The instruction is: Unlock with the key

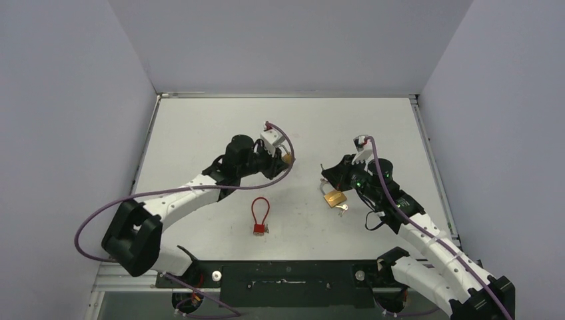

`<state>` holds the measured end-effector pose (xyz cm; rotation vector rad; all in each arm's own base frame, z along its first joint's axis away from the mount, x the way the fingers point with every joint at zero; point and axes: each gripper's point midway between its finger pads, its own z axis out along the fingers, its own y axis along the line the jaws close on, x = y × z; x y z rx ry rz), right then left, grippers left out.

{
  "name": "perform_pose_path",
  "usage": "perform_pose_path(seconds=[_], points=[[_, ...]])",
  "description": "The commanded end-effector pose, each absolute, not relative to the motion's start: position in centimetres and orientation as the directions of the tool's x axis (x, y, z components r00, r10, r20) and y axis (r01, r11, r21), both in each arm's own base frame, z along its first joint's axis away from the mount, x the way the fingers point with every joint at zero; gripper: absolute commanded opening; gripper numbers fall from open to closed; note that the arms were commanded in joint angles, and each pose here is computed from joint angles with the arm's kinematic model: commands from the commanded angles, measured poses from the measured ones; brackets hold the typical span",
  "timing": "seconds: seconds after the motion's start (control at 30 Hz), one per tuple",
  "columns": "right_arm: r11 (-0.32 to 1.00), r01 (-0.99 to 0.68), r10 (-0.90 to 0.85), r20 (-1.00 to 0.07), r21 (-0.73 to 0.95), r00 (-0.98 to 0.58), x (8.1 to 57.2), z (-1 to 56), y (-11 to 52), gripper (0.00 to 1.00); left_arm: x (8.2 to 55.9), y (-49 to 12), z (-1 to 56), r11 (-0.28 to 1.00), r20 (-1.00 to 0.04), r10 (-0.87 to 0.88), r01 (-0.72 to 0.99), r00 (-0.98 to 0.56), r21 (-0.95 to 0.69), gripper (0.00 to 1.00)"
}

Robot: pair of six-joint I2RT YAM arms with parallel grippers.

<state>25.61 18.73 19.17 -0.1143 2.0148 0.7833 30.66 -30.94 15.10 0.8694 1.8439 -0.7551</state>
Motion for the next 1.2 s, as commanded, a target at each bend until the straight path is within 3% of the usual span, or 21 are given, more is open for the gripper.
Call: perform_pose_path(seconds=[0.0,0.23,0.6,0.93,1.17], points=[[0.625,-0.607,0.218,-0.856,0.491,-0.468,24.1,23.9,21.7,0.0,31.2,-30.7,27.8,0.615,-0.94,-0.106,0.722,-0.324,-0.318,0.0],[0.454,-0.684,0.252,-0.818,0.572,-0.517,22.6,27.4,24.3,0.0,26.1,-31.7,34.7,0.415,-0.89,-0.141,0.79,-0.433,-0.451,0.0],[0.186,-0.79,0.313,-0.797,0.584,-0.516,17.9,33.8,25.7,0.0,20.2,-32.9,39.7,0.198,-0.74,0.04,0.732,-0.671,-0.652,0.0],[0.119,-0.822,0.347,-0.799,0.557,-0.491,16.5,35.7,25.4,0.0,18.4,-32.2,40.4,0.141,-0.739,0.175,0.759,-0.651,-0.636,0.0],[0.097,-0.836,0.376,-0.798,0.54,-0.471,16.1,36.6,25.2,0.0,18.4,-32.4,40.9,0.126,-0.742,0.153,0.758,-0.652,-0.64,0.0]])
